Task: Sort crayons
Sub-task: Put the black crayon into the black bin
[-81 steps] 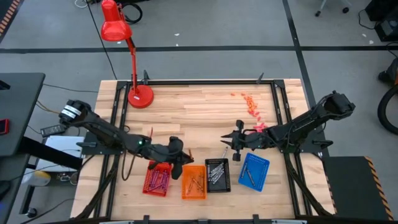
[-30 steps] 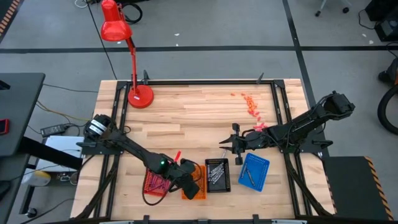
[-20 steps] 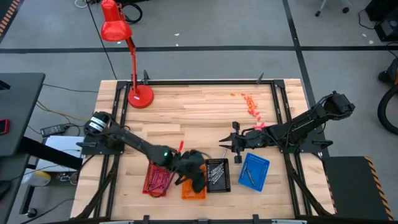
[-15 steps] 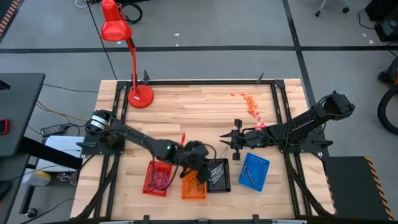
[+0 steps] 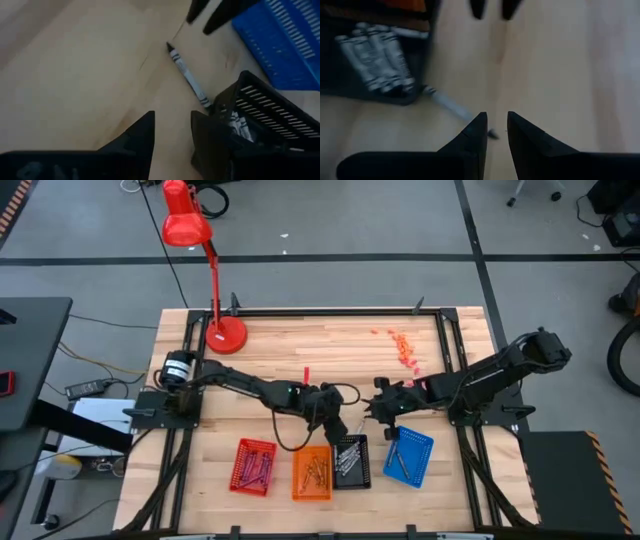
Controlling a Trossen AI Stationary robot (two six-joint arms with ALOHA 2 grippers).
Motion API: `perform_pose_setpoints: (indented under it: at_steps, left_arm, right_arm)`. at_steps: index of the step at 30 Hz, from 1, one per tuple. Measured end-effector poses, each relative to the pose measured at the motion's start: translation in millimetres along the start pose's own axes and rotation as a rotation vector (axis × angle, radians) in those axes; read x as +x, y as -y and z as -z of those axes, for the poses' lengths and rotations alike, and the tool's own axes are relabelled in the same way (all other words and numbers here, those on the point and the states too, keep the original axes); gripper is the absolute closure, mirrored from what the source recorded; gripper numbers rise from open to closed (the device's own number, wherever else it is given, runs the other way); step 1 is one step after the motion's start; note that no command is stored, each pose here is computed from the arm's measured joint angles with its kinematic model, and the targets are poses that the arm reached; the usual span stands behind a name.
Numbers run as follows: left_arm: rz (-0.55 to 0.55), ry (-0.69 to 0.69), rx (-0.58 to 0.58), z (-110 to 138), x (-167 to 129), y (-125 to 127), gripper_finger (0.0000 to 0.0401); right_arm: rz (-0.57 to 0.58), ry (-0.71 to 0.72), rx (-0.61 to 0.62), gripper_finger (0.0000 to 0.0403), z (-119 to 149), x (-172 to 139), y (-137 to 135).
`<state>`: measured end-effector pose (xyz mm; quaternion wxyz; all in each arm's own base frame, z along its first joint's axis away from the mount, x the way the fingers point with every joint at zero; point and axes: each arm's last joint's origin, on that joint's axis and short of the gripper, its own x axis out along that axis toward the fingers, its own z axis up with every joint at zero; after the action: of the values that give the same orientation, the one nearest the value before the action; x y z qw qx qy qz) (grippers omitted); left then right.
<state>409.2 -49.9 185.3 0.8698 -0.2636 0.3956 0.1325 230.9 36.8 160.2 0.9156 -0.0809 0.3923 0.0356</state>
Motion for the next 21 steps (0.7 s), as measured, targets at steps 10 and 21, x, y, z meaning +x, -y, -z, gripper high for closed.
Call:
perform_pose_setpoints:
  at_steps: [10, 21]
  left_arm:
    - [-0.016, -0.069, 0.238, 17, -8, 11, 0.0262]
    - [-0.136, -0.004, 0.394, 21, -49, 23, 0.0262]
  right_arm:
    - [-0.061, -0.081, 0.002, 0.0300, 1, 8, -1]
    - [-0.089, -0.221, -0.131, 0.0253, -7, 35, 2]
